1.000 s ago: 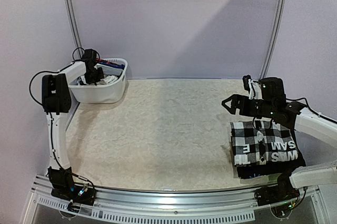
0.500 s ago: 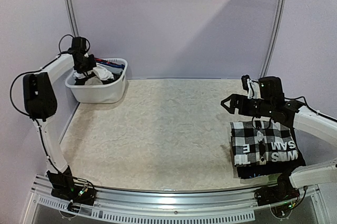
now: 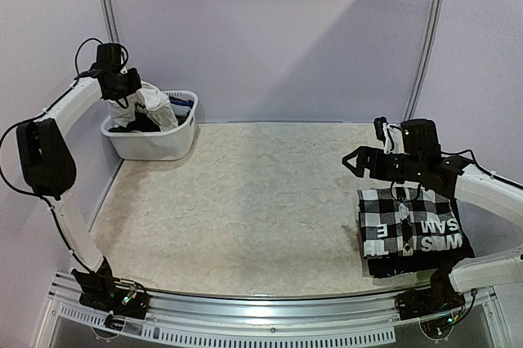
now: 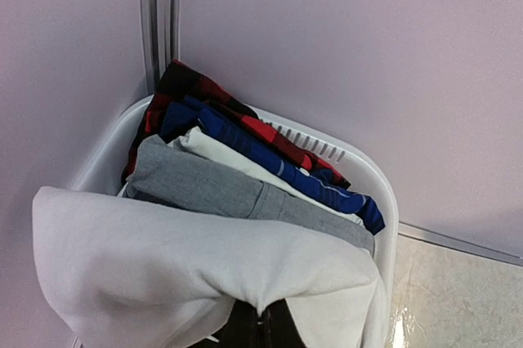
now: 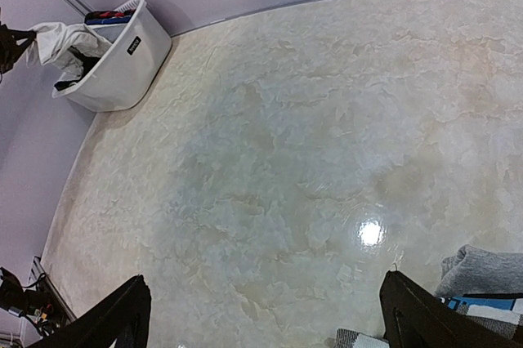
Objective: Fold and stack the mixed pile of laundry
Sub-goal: Pick up the crumpled T-shirt from the bin, then adjust the crumpled T-shirt in the bin.
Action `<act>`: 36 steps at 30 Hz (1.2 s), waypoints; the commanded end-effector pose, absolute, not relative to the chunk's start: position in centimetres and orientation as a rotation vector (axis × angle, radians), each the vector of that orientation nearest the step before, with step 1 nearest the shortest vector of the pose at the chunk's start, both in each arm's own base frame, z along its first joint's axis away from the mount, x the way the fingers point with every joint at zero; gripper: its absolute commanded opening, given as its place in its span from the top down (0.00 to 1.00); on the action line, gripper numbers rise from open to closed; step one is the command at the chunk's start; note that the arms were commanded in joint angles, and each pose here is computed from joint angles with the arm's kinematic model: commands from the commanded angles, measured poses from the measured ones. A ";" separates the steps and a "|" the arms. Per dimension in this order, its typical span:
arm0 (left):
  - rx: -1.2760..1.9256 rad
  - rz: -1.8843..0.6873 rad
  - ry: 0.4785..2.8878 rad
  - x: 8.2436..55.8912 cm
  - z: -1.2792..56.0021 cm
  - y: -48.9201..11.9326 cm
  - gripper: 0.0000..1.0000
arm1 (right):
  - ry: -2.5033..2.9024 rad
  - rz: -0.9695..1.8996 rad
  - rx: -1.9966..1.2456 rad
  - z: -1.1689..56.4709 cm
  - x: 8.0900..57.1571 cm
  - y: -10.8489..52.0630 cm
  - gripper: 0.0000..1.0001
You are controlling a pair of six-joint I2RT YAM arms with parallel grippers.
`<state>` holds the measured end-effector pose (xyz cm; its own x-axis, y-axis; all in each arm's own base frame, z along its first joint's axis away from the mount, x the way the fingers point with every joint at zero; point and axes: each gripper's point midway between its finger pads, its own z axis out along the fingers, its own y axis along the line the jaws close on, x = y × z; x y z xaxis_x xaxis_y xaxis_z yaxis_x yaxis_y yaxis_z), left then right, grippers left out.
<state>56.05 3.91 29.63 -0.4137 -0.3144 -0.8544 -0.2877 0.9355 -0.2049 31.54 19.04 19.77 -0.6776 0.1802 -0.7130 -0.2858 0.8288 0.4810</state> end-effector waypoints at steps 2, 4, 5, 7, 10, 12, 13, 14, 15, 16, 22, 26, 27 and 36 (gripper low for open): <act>-0.395 -0.098 2.011 56.8 30.5 3.1 1.00 | 2.183 0.760 -0.091 20.7 31.4 19.3 0.01; -0.383 -0.112 2.018 57.1 30.6 2.7 1.00 | 2.185 0.762 -0.090 20.7 31.3 19.3 0.01; -0.381 -0.116 2.023 57.1 30.6 2.5 1.00 | 2.188 0.763 -0.089 20.7 31.3 19.3 0.01; -0.373 -0.136 2.028 57.1 30.7 1.8 1.00 | 2.188 0.762 -0.089 20.7 31.3 19.2 0.01; -0.315 -0.183 2.012 56.3 32.3 -0.7 1.00 | 2.187 0.761 -0.089 20.7 31.3 19.2 0.01; -0.257 -0.213 1.996 55.7 33.9 -2.9 1.00 | 2.186 0.763 -0.090 20.7 31.3 19.3 0.01; -0.224 -0.226 1.976 55.1 35.4 -4.1 1.00 | 2.188 0.763 -0.090 20.6 31.3 19.3 0.01; -0.197 -0.232 1.973 54.7 36.1 -5.1 1.00 | 2.188 0.765 -0.092 20.7 31.3 19.3 0.01; -0.173 -0.240 1.971 54.2 36.9 -6.0 1.00 | 2.189 0.767 -0.095 20.7 31.3 19.4 0.01; -0.149 -0.253 1.973 53.6 37.4 -7.0 1.00 | 2.190 0.767 -0.095 20.6 31.3 19.4 0.01; -0.014 -0.264 2.067 53.7 34.0 -11.8 0.88 | 2.181 0.787 -0.100 20.8 31.3 19.6 0.01; 0.107 -0.343 2.281 56.5 26.5 -15.0 0.86 | 2.189 0.808 -0.102 20.7 31.2 19.9 0.01; 0.122 -0.318 2.323 57.0 25.3 -15.1 0.82 | 2.191 0.813 -0.103 20.7 31.1 20.0 0.01; 0.075 -0.072 2.227 54.1 28.8 -13.6 0.31 | 2.176 0.817 -0.102 21.3 30.6 20.1 0.01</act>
<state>57.73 -14.53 21.03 -0.7235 0.0245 -0.6899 0.1168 0.9893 -0.0873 30.83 19.75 19.96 -0.6967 0.1740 -0.6959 -0.3093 0.8025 0.5103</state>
